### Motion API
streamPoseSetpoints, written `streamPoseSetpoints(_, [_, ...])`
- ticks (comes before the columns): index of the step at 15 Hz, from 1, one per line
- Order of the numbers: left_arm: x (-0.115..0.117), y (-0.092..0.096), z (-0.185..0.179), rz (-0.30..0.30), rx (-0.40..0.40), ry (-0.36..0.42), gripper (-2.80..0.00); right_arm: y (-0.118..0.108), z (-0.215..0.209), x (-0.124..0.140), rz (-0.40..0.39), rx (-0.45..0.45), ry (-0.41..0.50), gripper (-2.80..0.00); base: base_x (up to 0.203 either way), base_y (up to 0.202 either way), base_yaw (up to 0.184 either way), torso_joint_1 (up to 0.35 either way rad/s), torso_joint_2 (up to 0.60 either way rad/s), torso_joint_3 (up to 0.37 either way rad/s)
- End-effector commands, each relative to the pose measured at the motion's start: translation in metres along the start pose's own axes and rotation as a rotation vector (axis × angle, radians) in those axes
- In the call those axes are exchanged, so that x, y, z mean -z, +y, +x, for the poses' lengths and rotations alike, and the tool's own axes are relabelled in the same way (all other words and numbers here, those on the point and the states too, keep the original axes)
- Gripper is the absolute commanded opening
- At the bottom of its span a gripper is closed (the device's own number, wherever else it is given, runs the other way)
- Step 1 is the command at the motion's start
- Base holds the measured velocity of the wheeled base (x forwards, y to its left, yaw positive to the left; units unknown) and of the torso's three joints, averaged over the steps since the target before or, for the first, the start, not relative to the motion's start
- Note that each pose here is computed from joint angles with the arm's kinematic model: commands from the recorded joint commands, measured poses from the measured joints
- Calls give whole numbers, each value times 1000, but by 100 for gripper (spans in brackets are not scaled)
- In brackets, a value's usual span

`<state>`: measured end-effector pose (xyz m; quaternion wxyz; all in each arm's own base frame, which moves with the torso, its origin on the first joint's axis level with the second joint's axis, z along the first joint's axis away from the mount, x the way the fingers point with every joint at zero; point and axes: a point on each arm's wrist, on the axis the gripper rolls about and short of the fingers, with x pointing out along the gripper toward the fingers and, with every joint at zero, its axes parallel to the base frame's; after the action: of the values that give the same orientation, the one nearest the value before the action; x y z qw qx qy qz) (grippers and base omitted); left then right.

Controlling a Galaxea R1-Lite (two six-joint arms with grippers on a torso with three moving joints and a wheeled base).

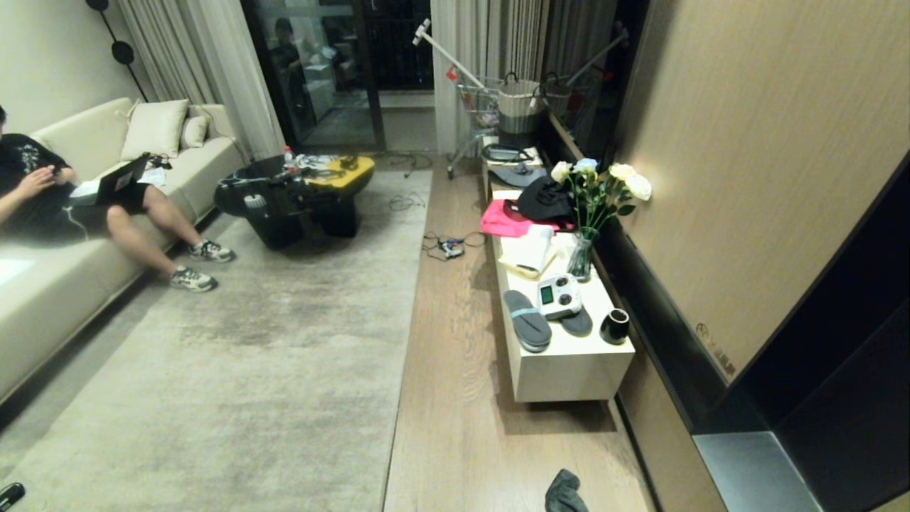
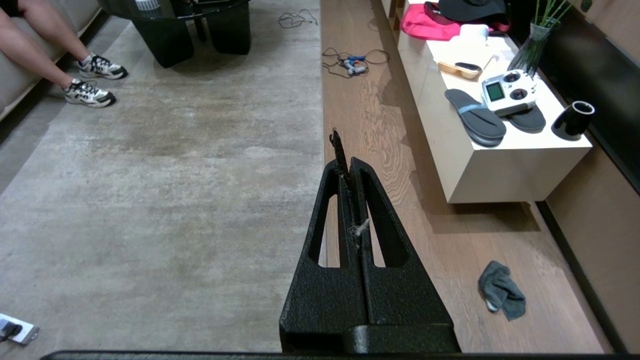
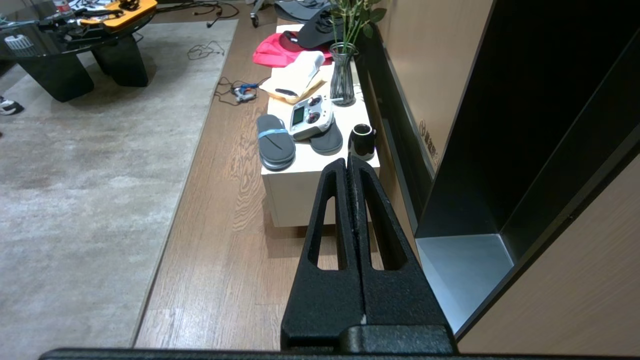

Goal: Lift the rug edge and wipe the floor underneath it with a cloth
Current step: Pick up the rag

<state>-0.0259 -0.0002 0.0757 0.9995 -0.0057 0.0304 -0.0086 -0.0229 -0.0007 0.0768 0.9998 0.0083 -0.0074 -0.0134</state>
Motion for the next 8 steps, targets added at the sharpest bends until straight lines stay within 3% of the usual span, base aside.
streamPoseSetpoints(1, [0,0,0,-1,0,1,-280,0,0,0,4,0,1,-280,0,0,0,0,0,0])
streamPoseSetpoints(4, [0,0,0,-1,0,1,-280,0,0,0,16,1,2,-280,0,0,0,0,0,0])
streamPoseSetpoints(8, [0,0,0,-1,0,1,-280,0,0,0,31,1,1,-280,0,0,0,-114,264,154])
